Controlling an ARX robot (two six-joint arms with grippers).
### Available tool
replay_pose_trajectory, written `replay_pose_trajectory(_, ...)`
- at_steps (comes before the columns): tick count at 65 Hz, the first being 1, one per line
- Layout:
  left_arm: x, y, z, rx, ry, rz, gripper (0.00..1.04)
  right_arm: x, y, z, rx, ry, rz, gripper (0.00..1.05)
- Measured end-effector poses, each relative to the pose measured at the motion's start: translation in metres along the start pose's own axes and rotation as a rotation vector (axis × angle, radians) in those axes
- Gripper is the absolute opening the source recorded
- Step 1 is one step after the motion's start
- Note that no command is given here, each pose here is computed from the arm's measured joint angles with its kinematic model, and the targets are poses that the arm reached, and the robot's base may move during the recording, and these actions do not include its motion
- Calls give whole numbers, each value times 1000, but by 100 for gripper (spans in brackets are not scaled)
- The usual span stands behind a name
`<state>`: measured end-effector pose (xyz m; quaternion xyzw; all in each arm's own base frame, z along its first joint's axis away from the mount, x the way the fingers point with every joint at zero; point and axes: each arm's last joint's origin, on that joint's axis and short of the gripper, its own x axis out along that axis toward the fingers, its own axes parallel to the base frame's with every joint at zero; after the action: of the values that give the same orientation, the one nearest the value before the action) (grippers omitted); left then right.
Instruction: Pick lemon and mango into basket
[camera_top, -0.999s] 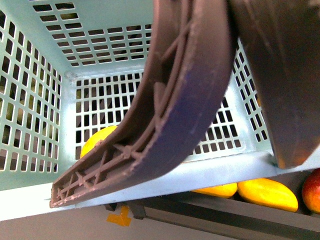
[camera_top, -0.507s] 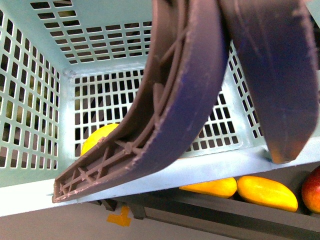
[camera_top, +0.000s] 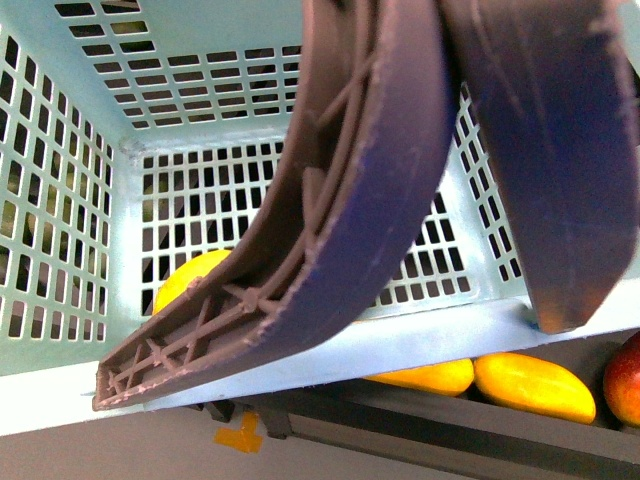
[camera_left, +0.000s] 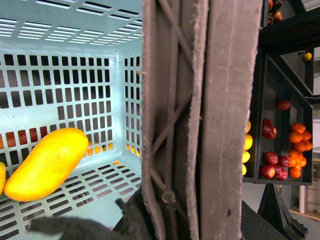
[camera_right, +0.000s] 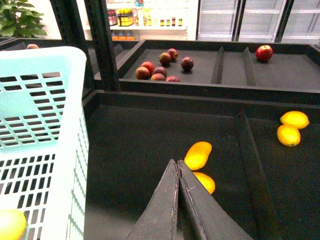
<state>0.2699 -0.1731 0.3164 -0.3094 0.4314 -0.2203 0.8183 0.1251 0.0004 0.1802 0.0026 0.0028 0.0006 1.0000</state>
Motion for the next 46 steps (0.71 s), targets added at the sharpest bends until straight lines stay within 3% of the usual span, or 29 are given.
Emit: replay_pose_trajectory(46,0,0,0,0,0,0,15,-16,0,-6,0,-29,0,2)
